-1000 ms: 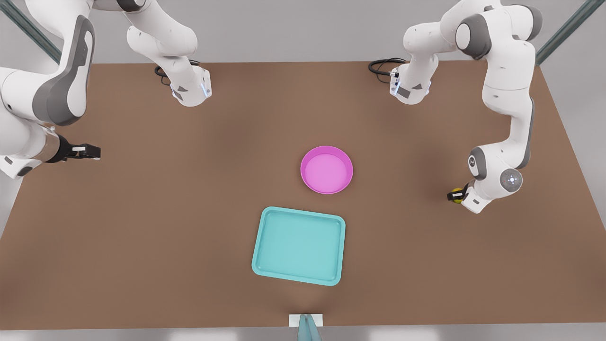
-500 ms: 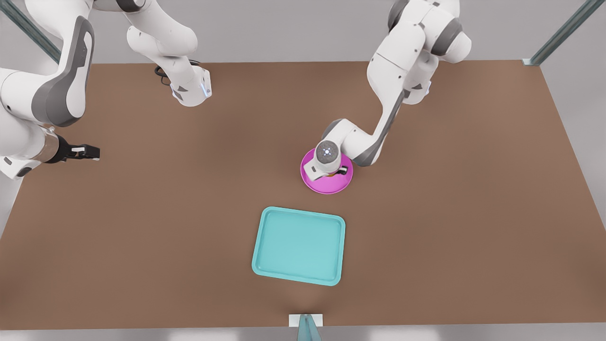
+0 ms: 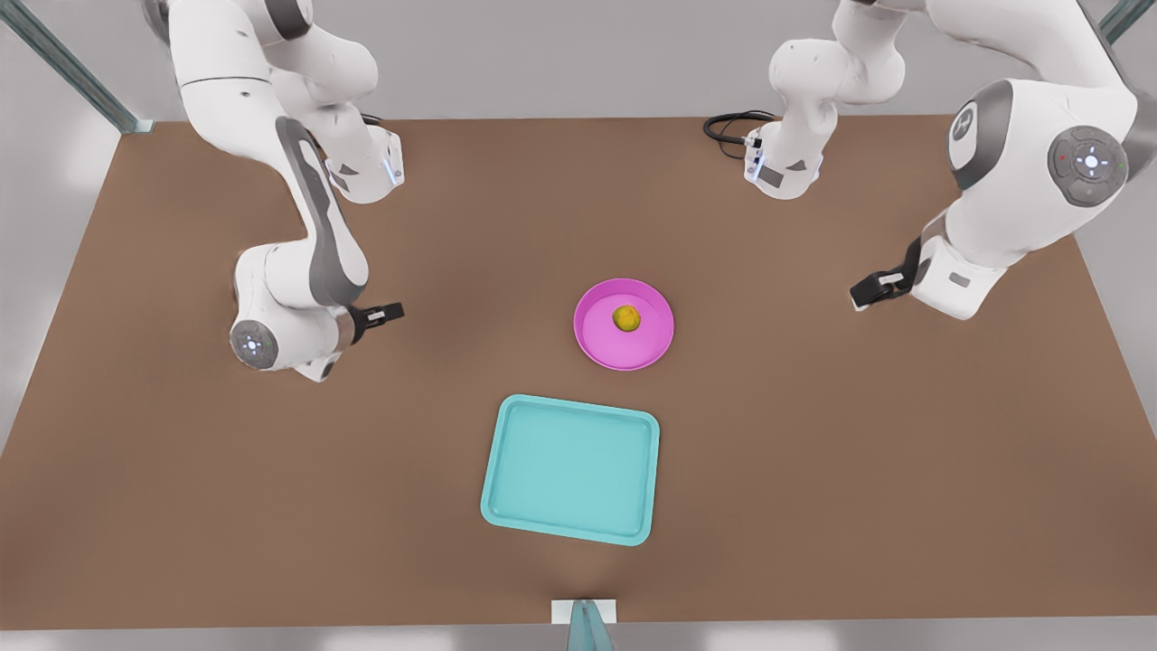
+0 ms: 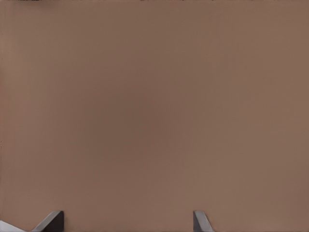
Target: Place the orange on the plate with the left arm and the plate on the tray with the right arm
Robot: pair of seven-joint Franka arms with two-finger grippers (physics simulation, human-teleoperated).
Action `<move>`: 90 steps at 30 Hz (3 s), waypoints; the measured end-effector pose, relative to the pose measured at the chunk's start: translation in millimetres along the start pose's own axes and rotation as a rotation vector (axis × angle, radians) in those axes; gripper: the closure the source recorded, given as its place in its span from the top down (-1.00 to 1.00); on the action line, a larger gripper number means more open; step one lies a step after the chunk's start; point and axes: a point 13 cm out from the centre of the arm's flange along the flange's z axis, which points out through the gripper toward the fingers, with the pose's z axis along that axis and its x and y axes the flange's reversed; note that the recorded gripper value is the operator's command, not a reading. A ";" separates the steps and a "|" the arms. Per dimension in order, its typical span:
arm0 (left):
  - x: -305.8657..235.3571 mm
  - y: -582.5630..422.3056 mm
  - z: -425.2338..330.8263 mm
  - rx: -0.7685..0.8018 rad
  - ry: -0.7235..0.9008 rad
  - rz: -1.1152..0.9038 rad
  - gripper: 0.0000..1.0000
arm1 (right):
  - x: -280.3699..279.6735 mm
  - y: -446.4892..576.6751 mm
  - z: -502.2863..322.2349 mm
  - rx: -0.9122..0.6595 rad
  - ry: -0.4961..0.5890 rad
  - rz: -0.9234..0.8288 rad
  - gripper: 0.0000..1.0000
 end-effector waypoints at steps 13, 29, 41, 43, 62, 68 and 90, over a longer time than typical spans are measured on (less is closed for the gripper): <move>11.1 33.1 7.5 -0.055 0.083 0.161 1.00 | -94.0 220.7 142.6 -0.096 -0.387 0.008 1.00; 11.9 36.5 9.4 -0.059 0.097 0.266 1.00 | -114.9 283.0 198.5 -0.122 -0.514 0.051 1.00; 11.6 37.8 10.3 -0.062 0.109 0.298 1.00 | -113.0 291.8 225.3 -0.112 -0.510 0.064 0.32; 11.1 36.9 11.1 -0.062 0.110 0.302 1.00 | -113.0 291.3 226.0 -0.112 -0.511 0.067 0.08; 12.0 36.7 11.7 -0.059 0.115 0.323 1.00 | -126.9 301.3 148.0 -0.190 -0.598 0.089 -0.57; 11.0 35.5 15.1 -0.058 0.122 0.327 1.00 | -195.5 245.4 42.4 -0.285 -0.720 0.209 -0.57; 10.7 37.3 14.0 -0.064 0.120 0.330 1.00 | -272.8 161.3 5.3 -0.337 -0.702 0.315 1.00</move>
